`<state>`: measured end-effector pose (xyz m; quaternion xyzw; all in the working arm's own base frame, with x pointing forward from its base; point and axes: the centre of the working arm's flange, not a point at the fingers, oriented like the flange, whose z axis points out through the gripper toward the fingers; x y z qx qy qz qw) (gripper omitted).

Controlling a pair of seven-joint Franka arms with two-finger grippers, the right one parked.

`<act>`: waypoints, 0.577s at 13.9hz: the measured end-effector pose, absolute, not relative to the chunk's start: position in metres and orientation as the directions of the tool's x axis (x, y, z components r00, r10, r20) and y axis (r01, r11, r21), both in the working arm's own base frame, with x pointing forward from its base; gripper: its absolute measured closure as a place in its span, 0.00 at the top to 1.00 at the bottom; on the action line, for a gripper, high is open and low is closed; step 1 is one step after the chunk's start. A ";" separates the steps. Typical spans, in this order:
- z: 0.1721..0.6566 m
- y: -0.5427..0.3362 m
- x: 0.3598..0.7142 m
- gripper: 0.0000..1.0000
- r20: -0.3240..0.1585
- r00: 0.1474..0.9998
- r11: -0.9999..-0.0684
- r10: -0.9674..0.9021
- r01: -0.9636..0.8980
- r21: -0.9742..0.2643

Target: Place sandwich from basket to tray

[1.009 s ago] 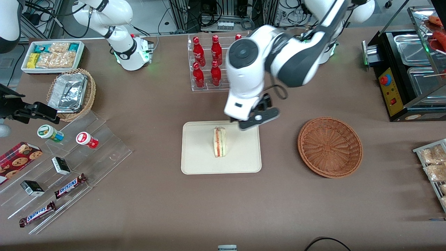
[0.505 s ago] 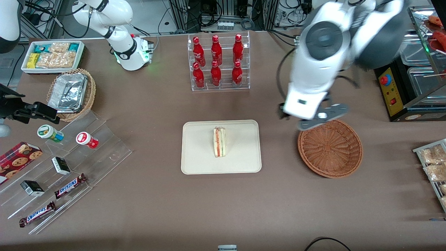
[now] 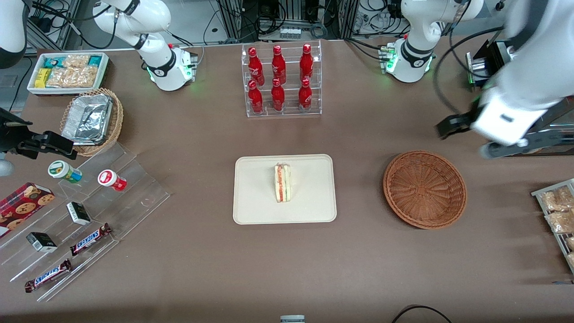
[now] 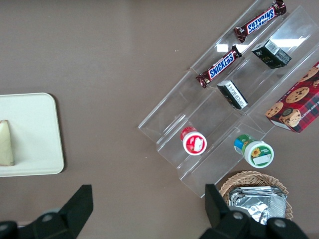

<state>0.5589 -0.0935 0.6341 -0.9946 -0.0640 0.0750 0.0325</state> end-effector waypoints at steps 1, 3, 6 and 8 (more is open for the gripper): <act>0.639 -0.073 0.549 0.99 -0.152 0.984 -0.994 0.093 0.084 -0.065; 0.646 -0.037 0.527 0.99 -0.165 0.986 -0.998 0.023 0.014 -0.054; 0.653 -0.012 0.503 0.99 -0.165 0.986 -0.999 -0.020 -0.025 -0.026; 0.652 -0.021 0.501 0.99 -0.168 0.985 -0.999 -0.038 -0.042 -0.023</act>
